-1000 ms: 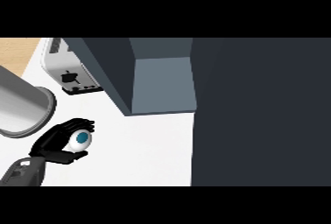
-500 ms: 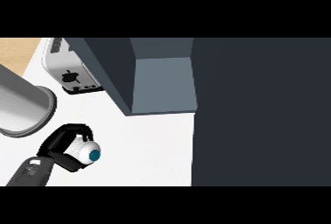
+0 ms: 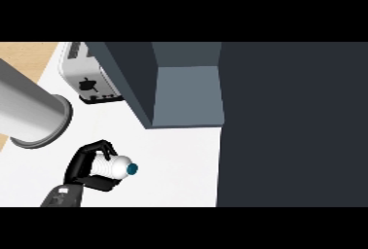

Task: Pick up the bottled water, place it into the cabinet and close the cabinet

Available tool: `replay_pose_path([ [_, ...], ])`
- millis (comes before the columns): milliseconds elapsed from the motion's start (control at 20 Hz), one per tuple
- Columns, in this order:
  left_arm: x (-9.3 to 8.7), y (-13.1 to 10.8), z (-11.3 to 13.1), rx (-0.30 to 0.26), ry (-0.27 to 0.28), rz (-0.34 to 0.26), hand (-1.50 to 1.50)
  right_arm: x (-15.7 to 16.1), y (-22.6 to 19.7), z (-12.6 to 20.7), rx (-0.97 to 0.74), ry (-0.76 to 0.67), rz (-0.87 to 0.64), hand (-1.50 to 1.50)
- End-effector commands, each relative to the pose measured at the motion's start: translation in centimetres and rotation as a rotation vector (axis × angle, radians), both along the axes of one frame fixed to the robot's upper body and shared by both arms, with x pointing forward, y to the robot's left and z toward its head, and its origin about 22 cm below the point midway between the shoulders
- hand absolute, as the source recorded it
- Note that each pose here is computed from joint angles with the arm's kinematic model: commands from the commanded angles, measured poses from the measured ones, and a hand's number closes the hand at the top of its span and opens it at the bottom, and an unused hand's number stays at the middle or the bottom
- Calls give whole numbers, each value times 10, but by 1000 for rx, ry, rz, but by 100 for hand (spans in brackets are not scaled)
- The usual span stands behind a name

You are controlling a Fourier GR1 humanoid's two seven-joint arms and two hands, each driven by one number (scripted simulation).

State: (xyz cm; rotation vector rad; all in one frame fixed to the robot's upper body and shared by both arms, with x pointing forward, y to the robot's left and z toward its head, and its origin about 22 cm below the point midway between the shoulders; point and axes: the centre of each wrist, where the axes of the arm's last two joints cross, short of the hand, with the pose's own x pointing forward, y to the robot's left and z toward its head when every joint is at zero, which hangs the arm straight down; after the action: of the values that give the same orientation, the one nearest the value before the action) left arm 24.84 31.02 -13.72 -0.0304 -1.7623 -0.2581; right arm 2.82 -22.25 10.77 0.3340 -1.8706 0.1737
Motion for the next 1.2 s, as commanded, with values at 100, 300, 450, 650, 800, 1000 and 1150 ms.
replay_pose_path([
  [100,0,-76,-12,-118,0,40,150,-2,-2,29,-21,-49,-13,-150],
  [300,4,-100,-10,-181,0,6,150,0,2,21,-19,-51,-13,-150],
  [450,18,-122,6,-199,8,-20,150,-2,-7,27,-20,-45,5,-150],
  [650,34,-152,39,-235,3,3,150,-5,-3,20,-15,-26,-6,-150],
  [800,43,-168,57,-192,38,5,150,-5,-5,29,-14,-36,-14,-150],
  [1000,64,-197,87,-187,40,32,150,-12,-8,37,-4,-48,-9,-150],
  [1150,69,-221,108,-190,67,22,150,-5,-10,10,0,-57,-30,-150],
])
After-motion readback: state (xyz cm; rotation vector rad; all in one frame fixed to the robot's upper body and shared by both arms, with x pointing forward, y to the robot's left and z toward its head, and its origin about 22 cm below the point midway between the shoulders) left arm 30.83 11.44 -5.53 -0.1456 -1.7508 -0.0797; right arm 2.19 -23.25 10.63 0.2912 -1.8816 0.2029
